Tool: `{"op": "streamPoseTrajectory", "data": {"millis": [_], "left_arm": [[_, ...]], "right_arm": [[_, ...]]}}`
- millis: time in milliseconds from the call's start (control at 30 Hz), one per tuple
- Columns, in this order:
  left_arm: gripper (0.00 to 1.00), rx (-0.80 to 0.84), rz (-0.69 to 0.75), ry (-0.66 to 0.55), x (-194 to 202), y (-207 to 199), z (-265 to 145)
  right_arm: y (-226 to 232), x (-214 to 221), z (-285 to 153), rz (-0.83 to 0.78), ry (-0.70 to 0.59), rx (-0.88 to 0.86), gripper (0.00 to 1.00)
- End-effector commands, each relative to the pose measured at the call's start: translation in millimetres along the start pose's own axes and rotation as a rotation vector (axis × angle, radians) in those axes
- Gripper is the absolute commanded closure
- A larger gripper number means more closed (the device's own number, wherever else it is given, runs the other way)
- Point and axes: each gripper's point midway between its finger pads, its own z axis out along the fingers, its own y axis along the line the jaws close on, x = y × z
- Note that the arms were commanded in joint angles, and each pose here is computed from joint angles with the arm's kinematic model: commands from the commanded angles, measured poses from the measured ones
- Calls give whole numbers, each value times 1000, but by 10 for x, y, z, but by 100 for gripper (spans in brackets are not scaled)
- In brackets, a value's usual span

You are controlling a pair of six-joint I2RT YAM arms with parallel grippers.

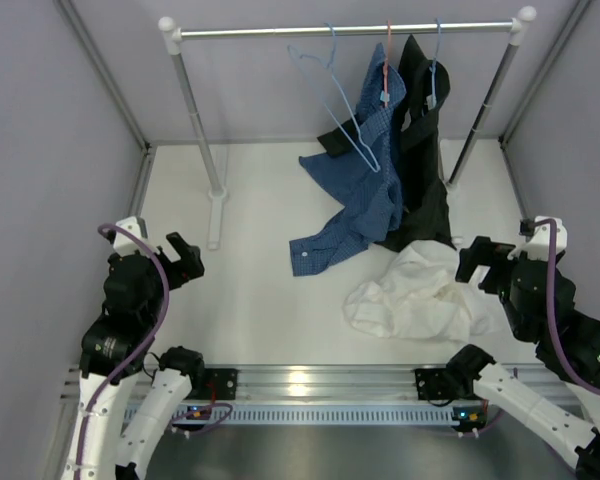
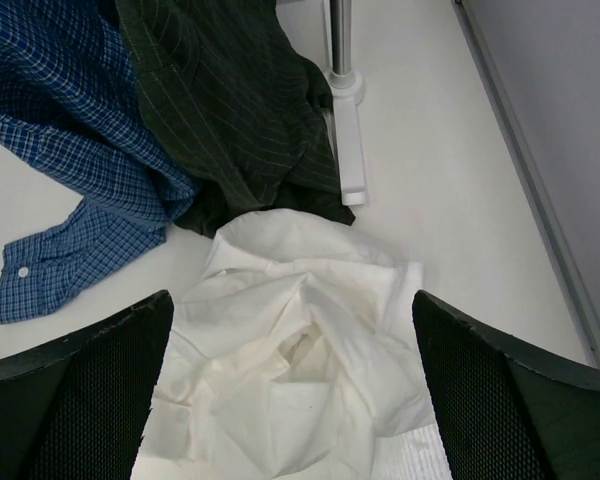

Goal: Place the shirt on the hanger

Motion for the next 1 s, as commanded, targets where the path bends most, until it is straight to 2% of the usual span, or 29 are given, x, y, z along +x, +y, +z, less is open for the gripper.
{"op": "streamPoseTrajectory", "data": {"millis": [0, 267, 367, 433, 467, 567, 600, 667, 767, 900, 933, 967], "left_arm": [[2, -4, -32, -53, -105, -13, 26], [2, 10, -27, -41, -77, -44, 53], [2, 12, -27, -34, -59, -49, 64], [2, 18, -27, -32, -53, -60, 70], [2, 21, -27, -30, -47, -65, 75], [2, 28, -25, -24, -34, -81, 83], [2, 29, -26, -26, -40, -82, 80], [2, 31, -27, -27, -37, -83, 76], [2, 34, -29, -31, -36, -85, 69], [2, 38, -29, -29, -29, -92, 67], [2, 38, -27, -28, -29, -93, 74], [2, 38, -27, -28, -29, -93, 74]], "right_arm": [[-21, -86, -29, 32, -35, 3, 1], [25, -18, -2, 64, -33, -15, 0], [231, 30, -5, 44, -12, -129, 1], [399, 141, 28, 39, 53, -185, 0], [537, 322, 103, 3, 144, -209, 1], [819, 699, 258, 21, 306, -238, 1], [919, 992, 294, 34, 389, -266, 0], [1047, 1275, 344, 44, 450, -296, 1], [1018, 1737, 481, 16, 500, -213, 0], [1200, 1955, 615, 5, 504, -186, 1], [1173, 2081, 685, -34, 525, -137, 3], [1158, 2115, 731, -50, 522, -109, 13]]}}
